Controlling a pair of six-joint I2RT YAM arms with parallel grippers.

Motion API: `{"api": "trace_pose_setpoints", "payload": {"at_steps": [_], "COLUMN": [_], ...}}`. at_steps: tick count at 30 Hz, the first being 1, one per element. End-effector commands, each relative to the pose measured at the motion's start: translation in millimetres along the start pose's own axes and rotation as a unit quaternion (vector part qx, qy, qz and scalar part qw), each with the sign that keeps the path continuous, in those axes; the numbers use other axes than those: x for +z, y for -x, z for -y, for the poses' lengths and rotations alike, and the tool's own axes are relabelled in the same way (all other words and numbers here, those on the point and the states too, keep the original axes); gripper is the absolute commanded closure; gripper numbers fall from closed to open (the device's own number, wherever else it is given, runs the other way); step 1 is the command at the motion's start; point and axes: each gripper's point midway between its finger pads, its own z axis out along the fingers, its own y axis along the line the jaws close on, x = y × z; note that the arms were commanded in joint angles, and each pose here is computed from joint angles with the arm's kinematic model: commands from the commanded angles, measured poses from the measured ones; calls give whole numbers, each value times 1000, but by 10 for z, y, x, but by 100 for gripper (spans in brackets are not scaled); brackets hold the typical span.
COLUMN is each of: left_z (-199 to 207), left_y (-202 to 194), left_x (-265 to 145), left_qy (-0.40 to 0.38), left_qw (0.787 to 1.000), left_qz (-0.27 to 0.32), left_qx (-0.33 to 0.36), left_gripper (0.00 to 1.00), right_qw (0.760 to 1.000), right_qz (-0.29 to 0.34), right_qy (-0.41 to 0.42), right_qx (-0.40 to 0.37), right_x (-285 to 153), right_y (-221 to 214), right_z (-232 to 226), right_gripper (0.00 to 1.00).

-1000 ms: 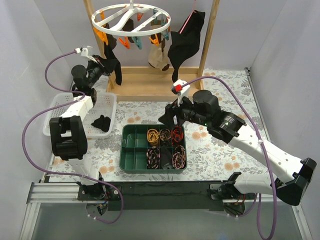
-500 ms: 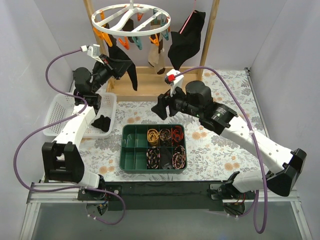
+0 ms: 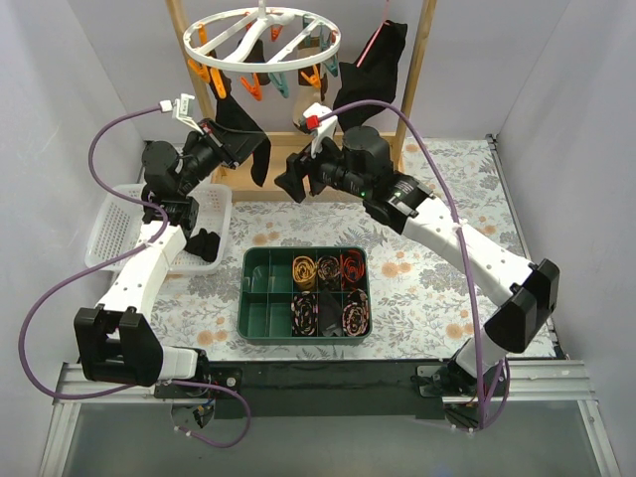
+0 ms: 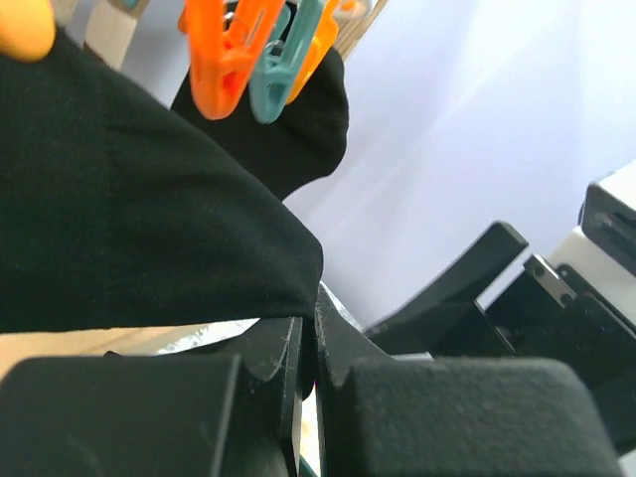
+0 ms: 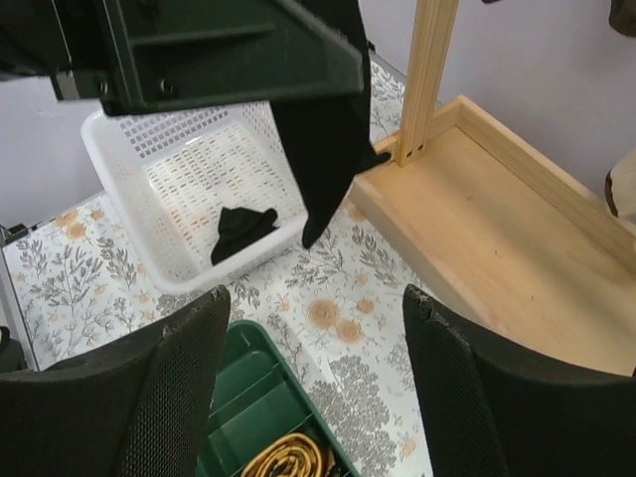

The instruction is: Remove the socks clipped to the hanger

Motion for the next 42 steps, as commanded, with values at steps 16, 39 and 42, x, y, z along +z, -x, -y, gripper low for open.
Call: {"api": "trace_pose_setpoints", "payload": {"at_steps": [16, 39, 42], "left_z": [370, -168, -150], "left_y": [-20, 876, 966], "left_x": [-19, -143, -152], "left_qy": [-37, 95, 68], "left_qw": [998, 995, 997], "left_qz": [-15, -4, -7], "left_qx": [-48, -14, -20], "left_gripper": [100, 37, 37], "right_qw": [991, 989, 988], "right_qz": [118, 127, 124], "right_qy": [64, 80, 88], "right_qx": [-1, 8, 7], "right_x": [463, 140, 45], "right_y": [576, 669, 688], "right_z": [-38, -77, -100], "right_gripper": [68, 99, 99]}}
